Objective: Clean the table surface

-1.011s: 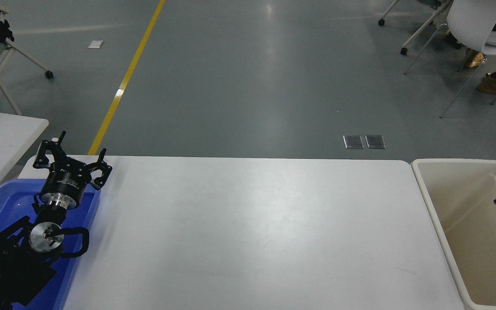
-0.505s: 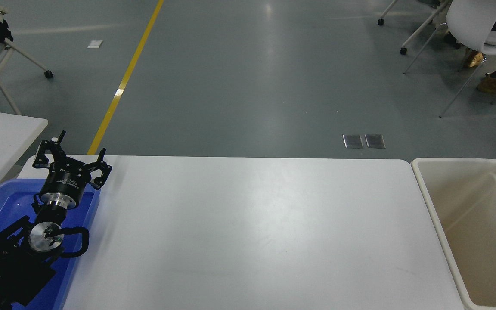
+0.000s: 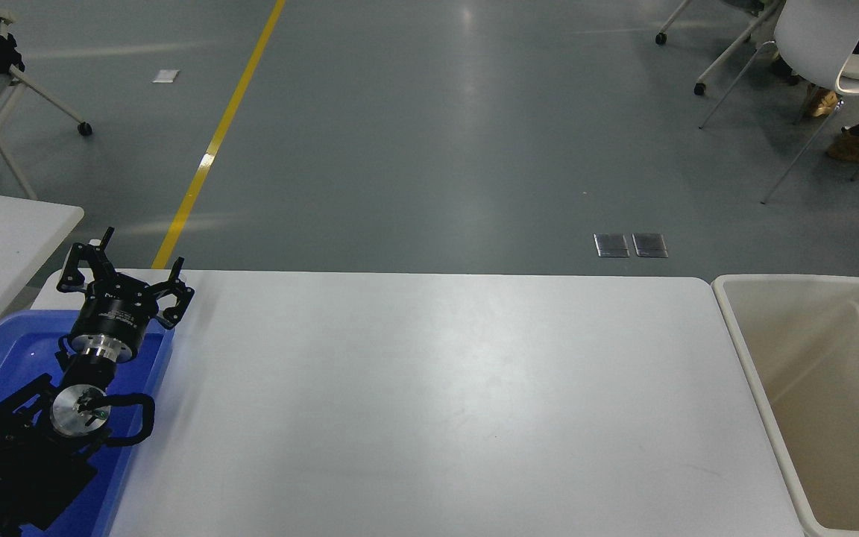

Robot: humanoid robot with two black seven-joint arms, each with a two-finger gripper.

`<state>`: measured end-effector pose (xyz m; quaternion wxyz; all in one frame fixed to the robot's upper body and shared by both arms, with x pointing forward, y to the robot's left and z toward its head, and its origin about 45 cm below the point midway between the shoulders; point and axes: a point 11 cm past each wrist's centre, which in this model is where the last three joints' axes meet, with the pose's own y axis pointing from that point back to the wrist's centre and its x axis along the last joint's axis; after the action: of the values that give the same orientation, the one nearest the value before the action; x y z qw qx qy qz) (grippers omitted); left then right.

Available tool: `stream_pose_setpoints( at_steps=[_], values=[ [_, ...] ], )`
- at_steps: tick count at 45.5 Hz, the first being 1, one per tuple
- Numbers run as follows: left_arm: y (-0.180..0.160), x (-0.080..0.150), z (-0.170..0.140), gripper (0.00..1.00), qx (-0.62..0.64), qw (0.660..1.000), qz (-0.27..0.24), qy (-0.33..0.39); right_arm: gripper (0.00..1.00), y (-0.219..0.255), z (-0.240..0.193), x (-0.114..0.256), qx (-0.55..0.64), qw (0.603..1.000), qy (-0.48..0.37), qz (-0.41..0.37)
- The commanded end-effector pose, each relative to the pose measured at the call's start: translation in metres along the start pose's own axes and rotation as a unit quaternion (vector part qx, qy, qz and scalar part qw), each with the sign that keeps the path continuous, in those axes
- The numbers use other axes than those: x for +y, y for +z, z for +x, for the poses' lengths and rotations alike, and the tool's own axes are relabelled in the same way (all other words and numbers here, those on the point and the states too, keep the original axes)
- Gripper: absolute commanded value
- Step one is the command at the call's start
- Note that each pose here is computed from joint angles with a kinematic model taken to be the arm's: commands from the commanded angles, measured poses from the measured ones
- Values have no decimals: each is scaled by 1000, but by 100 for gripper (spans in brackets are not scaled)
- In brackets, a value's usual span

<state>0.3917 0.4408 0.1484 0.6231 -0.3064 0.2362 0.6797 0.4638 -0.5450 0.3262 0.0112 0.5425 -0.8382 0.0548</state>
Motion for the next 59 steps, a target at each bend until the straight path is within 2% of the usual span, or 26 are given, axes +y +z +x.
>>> stream_pose_setpoints(
  at_steps=[1, 9, 16, 33, 40, 47, 59],
  values=[
    [0, 0, 0, 100, 0, 1000, 0, 0, 99, -16, -44, -5, -142, 989, -26, 30],
    [0, 0, 0, 100, 0, 1000, 0, 0, 99, -27, -87, -2, -172, 980, -86, 43],
    [0, 0, 0, 100, 0, 1000, 0, 0, 99, -6, -112, 11, -186, 976, -110, 39],
    [0, 0, 0, 100, 0, 1000, 0, 0, 99, 112, -146, 78, -202, 970, -133, -31],
    [0, 0, 0, 100, 0, 1000, 0, 0, 99, 142, -154, 104, -215, 968, -128, -34],
    [0, 0, 0, 100, 0, 1000, 0, 0, 99, 153, -157, 116, -224, 966, -127, -28],
    [0, 0, 0, 100, 0, 1000, 0, 0, 99, 142, -164, 116, -265, 956, -125, -13]
  ],
)
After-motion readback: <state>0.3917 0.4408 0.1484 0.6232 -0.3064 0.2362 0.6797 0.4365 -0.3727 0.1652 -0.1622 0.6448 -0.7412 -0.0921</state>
